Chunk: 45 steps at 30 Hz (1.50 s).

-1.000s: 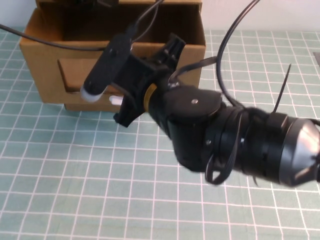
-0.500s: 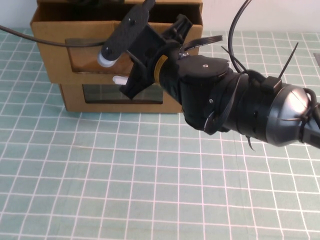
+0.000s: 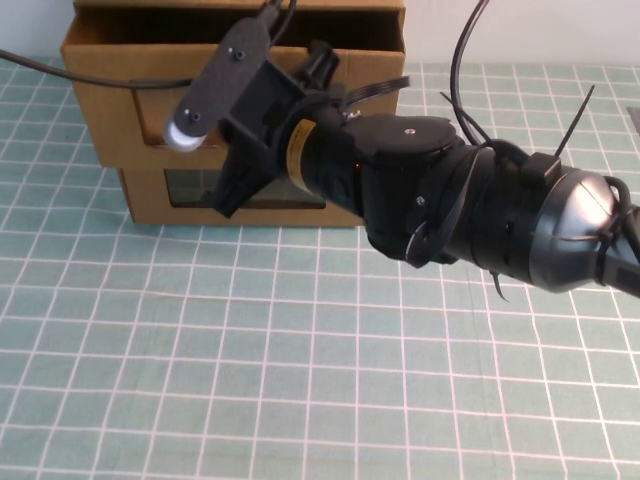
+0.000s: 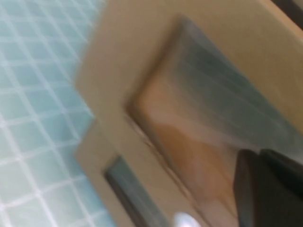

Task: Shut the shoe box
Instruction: Close the shoe box with your right arm

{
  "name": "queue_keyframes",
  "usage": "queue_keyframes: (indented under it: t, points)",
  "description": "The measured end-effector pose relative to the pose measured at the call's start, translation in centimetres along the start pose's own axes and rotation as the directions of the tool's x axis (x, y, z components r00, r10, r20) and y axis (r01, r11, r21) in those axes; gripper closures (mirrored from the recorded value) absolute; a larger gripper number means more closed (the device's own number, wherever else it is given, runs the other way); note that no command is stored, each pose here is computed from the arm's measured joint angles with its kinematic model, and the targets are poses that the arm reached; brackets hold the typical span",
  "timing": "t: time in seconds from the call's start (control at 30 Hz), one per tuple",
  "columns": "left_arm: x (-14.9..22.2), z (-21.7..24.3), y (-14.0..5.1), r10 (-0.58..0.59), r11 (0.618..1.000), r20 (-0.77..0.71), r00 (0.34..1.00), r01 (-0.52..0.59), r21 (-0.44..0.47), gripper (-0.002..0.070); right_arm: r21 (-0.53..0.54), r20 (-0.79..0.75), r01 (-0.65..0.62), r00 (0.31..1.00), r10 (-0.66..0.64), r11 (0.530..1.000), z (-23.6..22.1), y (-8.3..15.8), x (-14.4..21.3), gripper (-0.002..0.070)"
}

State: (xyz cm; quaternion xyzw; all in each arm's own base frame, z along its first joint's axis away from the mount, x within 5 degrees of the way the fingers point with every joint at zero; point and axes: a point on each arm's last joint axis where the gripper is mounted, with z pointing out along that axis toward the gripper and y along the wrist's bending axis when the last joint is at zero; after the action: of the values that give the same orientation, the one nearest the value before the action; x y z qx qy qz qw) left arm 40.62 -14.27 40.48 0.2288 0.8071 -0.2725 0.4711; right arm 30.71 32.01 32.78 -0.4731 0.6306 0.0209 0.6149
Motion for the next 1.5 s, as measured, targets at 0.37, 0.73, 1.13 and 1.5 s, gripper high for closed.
queue_keyframes:
  t: [0.37, 0.73, 1.13, 1.5]
  points:
    - [0.9, 1.8, 1.2, -0.018, 1.0, -0.002, 1.0, 0.018, -0.022, 0.068, -0.033, 0.037, 0.023, 0.999, -0.021, 0.999, -0.1, 0.2, -0.4, 0.0689]
    - [0.8, 1.8, 1.2, -0.018, 1.0, 0.0, 1.0, 0.018, -0.023, 0.068, 0.047, 0.065, 0.029, 0.997, -0.032, 0.998, -0.3, -1.7, -1.9, 0.0689]
    - [0.8, 1.8, 1.2, -0.018, 1.0, 0.0, 1.0, 0.018, -0.023, 0.068, 0.077, 0.034, 0.006, 0.999, -0.008, 0.997, 2.8, -3.2, 0.0, 0.0689]
    - [0.8, 1.8, 1.2, -0.019, 1.0, 0.001, 1.0, 0.019, -0.022, 0.068, 0.084, 0.04, -0.082, 0.996, 0.079, 0.993, 4.6, -5.0, 1.6, 0.0689]
